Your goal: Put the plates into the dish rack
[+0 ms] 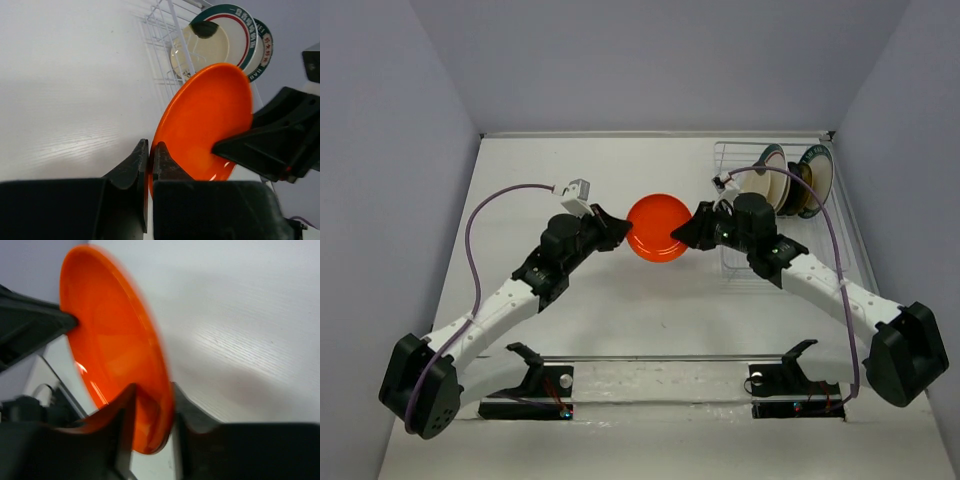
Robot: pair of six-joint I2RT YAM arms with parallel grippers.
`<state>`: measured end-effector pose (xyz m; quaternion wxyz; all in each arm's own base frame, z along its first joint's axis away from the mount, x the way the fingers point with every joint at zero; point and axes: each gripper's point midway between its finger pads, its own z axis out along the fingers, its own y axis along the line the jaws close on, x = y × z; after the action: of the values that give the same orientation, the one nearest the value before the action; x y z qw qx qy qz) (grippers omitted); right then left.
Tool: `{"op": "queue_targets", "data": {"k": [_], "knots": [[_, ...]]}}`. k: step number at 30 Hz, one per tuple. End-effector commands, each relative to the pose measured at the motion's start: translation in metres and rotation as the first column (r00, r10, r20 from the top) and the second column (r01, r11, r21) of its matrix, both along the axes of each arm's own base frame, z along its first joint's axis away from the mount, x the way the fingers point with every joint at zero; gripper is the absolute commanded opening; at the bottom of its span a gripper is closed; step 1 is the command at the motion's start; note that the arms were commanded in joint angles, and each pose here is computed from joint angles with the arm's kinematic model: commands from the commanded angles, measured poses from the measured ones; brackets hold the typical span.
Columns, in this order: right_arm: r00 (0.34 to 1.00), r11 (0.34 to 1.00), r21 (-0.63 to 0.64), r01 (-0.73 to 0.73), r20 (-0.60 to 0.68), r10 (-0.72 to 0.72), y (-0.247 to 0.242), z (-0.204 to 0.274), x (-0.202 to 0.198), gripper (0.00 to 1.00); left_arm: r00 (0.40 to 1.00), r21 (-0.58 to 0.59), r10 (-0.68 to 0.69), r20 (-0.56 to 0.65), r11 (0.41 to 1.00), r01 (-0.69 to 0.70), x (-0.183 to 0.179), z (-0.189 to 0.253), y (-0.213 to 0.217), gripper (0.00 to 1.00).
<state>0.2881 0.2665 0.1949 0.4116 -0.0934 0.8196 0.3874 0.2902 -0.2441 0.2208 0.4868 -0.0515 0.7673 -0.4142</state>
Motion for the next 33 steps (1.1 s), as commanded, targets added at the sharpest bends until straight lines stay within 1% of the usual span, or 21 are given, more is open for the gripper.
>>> {"op": "queue_targets", "data": {"k": [1, 2, 3, 4, 6, 7, 8, 9, 10, 11, 12, 15, 17, 18, 21, 22, 23, 26, 28, 32, 33], "knots": [[0.990, 0.994, 0.076, 0.083, 0.106, -0.091, -0.002, 0.040, 0.018, 0.16, 0.991, -0.075, -0.079, 0.104, 0.993, 0.087, -0.013, 0.036, -0.010, 0.06], [0.988, 0.992, 0.085, 0.093, 0.117, -0.103, -0.004, 0.046, 0.018, 0.08, 0.991, -0.074, -0.082, 0.108, 0.993, 0.090, -0.014, 0.037, -0.010, 0.06], [0.985, 0.990, 0.089, 0.106, 0.126, -0.116, -0.006, 0.050, 0.019, 0.07, 0.990, -0.073, -0.085, 0.109, 0.993, 0.094, -0.014, 0.038, -0.010, 0.06], [0.977, 0.987, 0.096, 0.132, 0.156, -0.146, -0.011, 0.061, 0.022, 0.07, 0.990, -0.061, -0.090, 0.110, 0.993, 0.097, -0.015, 0.039, -0.010, 0.21], [0.962, 0.980, 0.079, 0.184, 0.190, -0.196, -0.021, 0.072, 0.027, 0.07, 0.990, -0.044, -0.089, 0.113, 0.995, 0.094, -0.015, 0.042, -0.008, 0.43], [0.945, 0.967, 0.033, 0.251, 0.206, -0.252, -0.037, 0.071, 0.035, 0.07, 0.992, -0.021, -0.070, 0.106, 0.997, 0.072, -0.014, 0.045, -0.004, 0.62], [0.924, 0.954, 0.036, 0.298, 0.242, -0.297, -0.047, 0.088, 0.042, 0.07, 0.992, 0.013, -0.061, 0.111, 0.998, 0.060, -0.012, 0.046, -0.001, 0.69], [0.918, 0.945, -0.001, 0.328, 0.238, -0.318, -0.058, 0.086, 0.045, 0.07, 0.992, 0.032, -0.056, 0.114, 0.998, 0.052, -0.013, 0.048, 0.002, 0.75], [0.890, 0.920, -0.031, 0.392, 0.267, -0.370, -0.078, 0.091, 0.056, 0.07, 0.993, 0.055, -0.033, 0.115, 0.998, 0.027, -0.013, 0.053, 0.009, 0.85], [0.872, 0.902, -0.049, 0.430, 0.283, -0.400, -0.091, 0.096, 0.063, 0.07, 0.992, 0.070, -0.026, 0.125, 0.997, 0.018, -0.015, 0.058, 0.013, 0.89], [0.839, 0.869, -0.065, 0.490, 0.306, -0.450, -0.106, 0.107, 0.070, 0.07, 0.989, 0.098, -0.015, 0.145, 0.995, 0.000, -0.018, 0.066, 0.021, 0.97], [0.767, 0.795, -0.116, 0.595, 0.378, -0.519, -0.145, 0.127, 0.089, 0.07, 0.982, 0.146, 0.002, 0.187, 0.989, -0.029, -0.023, 0.079, 0.034, 0.99], [0.719, 0.714, -0.201, 0.671, 0.414, -0.558, -0.170, 0.121, 0.103, 0.07, 0.982, 0.191, 0.036, 0.184, 0.979, -0.071, -0.028, 0.082, 0.049, 0.99], [0.681, 0.671, -0.209, 0.711, 0.441, -0.584, -0.180, 0.131, 0.107, 0.07, 0.976, 0.210, 0.036, 0.213, 0.974, -0.082, -0.030, 0.091, 0.054, 0.99], [0.638, 0.565, -0.311, 0.764, 0.493, -0.592, -0.202, 0.124, 0.121, 0.07, 0.972, 0.265, 0.053, 0.228, 0.957, -0.115, -0.032, 0.094, 0.067, 0.99], [0.607, 0.517, -0.326, 0.792, 0.514, -0.606, -0.211, 0.129, 0.124, 0.07, 0.968, 0.301, 0.068, 0.239, 0.943, -0.141, -0.034, 0.095, 0.076, 0.99], [0.609, 0.484, -0.370, 0.793, 0.523, -0.596, -0.216, 0.121, 0.131, 0.07, 0.967, 0.318, 0.077, 0.243, 0.935, -0.154, -0.034, 0.094, 0.080, 0.99], [0.587, 0.417, -0.413, 0.810, 0.547, -0.597, -0.225, 0.121, 0.140, 0.07, 0.956, 0.362, 0.120, 0.268, 0.907, -0.216, -0.034, 0.089, 0.097, 0.99], [0.597, 0.363, -0.480, 0.799, 0.560, -0.574, -0.233, 0.110, 0.148, 0.07, 0.948, 0.358, 0.141, 0.284, 0.902, -0.242, -0.034, 0.083, 0.102, 0.99], [0.587, 0.290, -0.530, 0.797, 0.568, -0.577, -0.247, 0.099, 0.160, 0.07, 0.940, 0.338, 0.150, 0.308, 0.906, -0.255, -0.036, 0.079, 0.105, 0.99], [0.592, 0.293, -0.533, 0.794, 0.566, -0.573, -0.246, 0.098, 0.162, 0.07, 0.938, 0.336, 0.151, 0.313, 0.906, -0.258, -0.037, 0.080, 0.106, 0.99]]}}
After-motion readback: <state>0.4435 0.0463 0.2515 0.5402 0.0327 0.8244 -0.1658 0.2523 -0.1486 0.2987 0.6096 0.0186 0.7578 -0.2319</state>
